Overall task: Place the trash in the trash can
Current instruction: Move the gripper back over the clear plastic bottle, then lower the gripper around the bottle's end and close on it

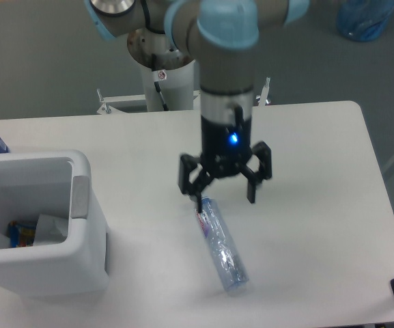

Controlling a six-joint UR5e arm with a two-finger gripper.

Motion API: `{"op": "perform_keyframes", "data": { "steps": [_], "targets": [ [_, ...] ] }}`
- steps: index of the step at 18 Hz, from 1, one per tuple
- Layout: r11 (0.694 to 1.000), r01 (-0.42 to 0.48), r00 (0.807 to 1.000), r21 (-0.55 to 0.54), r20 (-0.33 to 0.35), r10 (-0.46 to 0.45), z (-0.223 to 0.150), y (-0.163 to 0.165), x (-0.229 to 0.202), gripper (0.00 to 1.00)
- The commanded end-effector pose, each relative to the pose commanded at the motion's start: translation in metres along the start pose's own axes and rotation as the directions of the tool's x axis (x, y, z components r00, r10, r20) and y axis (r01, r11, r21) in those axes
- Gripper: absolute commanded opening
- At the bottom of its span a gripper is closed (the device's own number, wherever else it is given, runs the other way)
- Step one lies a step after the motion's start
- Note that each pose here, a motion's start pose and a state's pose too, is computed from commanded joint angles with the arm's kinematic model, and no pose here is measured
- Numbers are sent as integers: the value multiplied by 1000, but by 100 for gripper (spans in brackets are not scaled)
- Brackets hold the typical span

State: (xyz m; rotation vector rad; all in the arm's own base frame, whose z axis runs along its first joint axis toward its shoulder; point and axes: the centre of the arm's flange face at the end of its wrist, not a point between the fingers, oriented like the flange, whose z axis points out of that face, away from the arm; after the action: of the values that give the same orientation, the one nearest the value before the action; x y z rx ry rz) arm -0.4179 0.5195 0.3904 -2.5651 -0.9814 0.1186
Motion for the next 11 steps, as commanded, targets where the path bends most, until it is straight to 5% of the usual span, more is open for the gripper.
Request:
{"op": "perform_keyframes", "data": {
  "steps": [11],
  "targets": [
    [992,-46,999,-118,-22,44,115,9,-12,100]
  ]
}}
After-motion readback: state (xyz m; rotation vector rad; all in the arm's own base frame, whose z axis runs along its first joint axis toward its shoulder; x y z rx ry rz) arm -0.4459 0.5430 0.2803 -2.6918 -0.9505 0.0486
